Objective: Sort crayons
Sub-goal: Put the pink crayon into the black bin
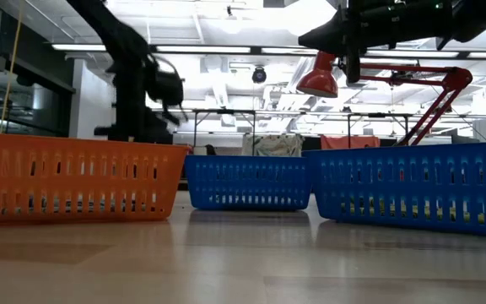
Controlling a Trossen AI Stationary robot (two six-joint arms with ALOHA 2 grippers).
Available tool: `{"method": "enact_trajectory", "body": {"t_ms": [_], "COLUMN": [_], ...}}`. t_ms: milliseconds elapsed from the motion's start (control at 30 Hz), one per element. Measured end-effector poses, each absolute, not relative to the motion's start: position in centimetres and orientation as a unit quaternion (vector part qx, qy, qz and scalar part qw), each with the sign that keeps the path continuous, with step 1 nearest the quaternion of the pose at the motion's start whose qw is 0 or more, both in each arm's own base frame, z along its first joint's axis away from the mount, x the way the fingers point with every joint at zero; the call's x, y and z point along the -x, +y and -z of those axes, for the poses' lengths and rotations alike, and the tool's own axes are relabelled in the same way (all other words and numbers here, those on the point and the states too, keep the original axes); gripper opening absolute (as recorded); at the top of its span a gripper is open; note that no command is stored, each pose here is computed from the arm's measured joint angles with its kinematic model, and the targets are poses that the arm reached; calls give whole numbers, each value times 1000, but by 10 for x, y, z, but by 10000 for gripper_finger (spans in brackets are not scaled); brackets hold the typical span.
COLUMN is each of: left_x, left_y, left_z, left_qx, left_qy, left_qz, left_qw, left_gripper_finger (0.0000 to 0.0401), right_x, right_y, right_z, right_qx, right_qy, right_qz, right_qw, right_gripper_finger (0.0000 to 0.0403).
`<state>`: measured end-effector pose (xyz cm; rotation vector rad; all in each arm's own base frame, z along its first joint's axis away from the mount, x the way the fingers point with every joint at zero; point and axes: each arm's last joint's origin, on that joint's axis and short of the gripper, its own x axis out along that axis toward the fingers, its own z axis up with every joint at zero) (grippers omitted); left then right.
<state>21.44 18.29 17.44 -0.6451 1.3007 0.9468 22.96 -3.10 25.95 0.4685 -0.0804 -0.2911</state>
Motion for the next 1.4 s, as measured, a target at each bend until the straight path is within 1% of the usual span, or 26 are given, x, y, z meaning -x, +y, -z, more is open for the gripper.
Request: {"method": "enact_trajectory", "body": {"t_ms": [167, 300, 433, 833, 900, 1100, 1233, 1400], "left_x": [-210, -208, -209, -209, -210, -216, -216, -216], "left_y": [197, 204, 207, 207, 208, 212, 211, 207], "left_z": [-148, -140, -138, -138, -140, -156, -163, -156], "left_qx": [282, 283, 275, 270, 269, 258, 280, 307], "left_qy": [612, 618, 619, 619, 619, 588, 569, 564], "left_qz": [-407, -412, -396, -399, -400, -416, -415, -393], "left_qw": [616, 607, 620, 620, 620, 645, 653, 658], "left_gripper_finger": [142, 142, 142, 142, 142, 142, 142, 142], "right_x": [-230, -230, -230, -230, -230, -230, -230, -230], "right_y": [-31, -31, -31, -31, -31, -31, -31, -31], "right_z": [-259, -259, -259, -259, -259, -259, -258, -255], "right_qx": [-231, -231, -231, -231, -231, -231, -231, -230], "right_qy": [-38, -37, -37, -37, -37, -37, -31, -15], "right_qz": [144, 144, 144, 145, 145, 145, 147, 150], "right_qw": [961, 961, 961, 961, 961, 961, 961, 961], "right_gripper_finger": [0, 0, 0, 0, 0, 0, 0, 0]}}
